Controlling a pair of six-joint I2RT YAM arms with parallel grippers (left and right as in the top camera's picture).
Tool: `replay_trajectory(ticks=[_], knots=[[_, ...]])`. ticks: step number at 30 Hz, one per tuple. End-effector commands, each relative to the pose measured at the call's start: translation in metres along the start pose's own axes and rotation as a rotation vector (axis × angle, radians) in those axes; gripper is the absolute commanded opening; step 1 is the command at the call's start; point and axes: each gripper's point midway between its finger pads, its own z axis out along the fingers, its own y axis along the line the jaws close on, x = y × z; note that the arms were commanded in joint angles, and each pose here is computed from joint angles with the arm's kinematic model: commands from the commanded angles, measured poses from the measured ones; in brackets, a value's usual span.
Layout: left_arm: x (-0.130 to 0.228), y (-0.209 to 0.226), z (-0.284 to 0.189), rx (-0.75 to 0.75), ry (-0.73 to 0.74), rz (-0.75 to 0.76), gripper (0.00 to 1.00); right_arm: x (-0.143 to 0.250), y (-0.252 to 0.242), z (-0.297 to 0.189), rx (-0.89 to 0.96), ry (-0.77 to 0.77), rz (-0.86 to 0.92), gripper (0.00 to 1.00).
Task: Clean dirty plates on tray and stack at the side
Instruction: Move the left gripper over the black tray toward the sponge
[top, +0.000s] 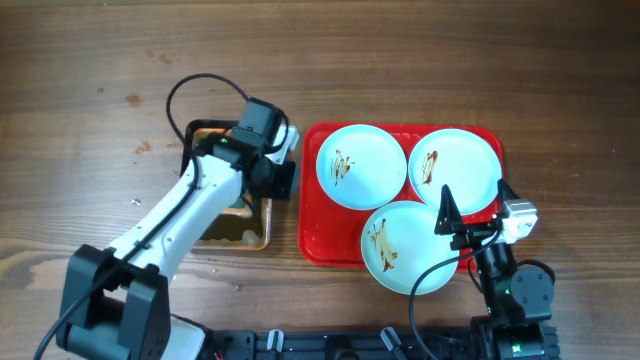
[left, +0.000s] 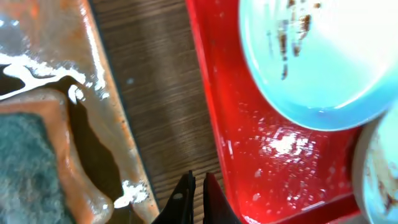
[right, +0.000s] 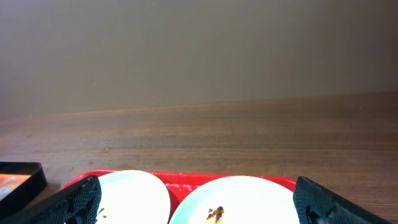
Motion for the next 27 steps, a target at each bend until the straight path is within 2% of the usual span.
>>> replay_trajectory(ticks=[1, 6, 11, 17, 27], knots=[[-0.006, 0.020, -0.004, -0.139, -0.031, -0.070, 0.04, -0.001, 0.004, 0.000, -0.020, -0.004, -0.018, 1.00], [-0.012, 0.023, -0.002, -0.165, -0.050, -0.031, 0.04, -0.001, 0.004, 0.000, -0.020, -0.004, -0.018, 1.00], [-0.012, 0.000, 0.010, -0.108, -0.038, 0.054, 0.04, -0.001, 0.004, 0.000, -0.020, -0.004, -0.018, 1.00], [0.002, 0.010, 0.044, -0.141, 0.065, 0.046, 0.04, -0.001, 0.004, 0.000, -0.020, -0.004, -0.018, 1.00], [-0.012, 0.031, 0.042, -0.267, 0.004, 0.026, 0.04, -0.001, 0.004, 0.000, -0.020, -0.004, -0.018, 1.00]])
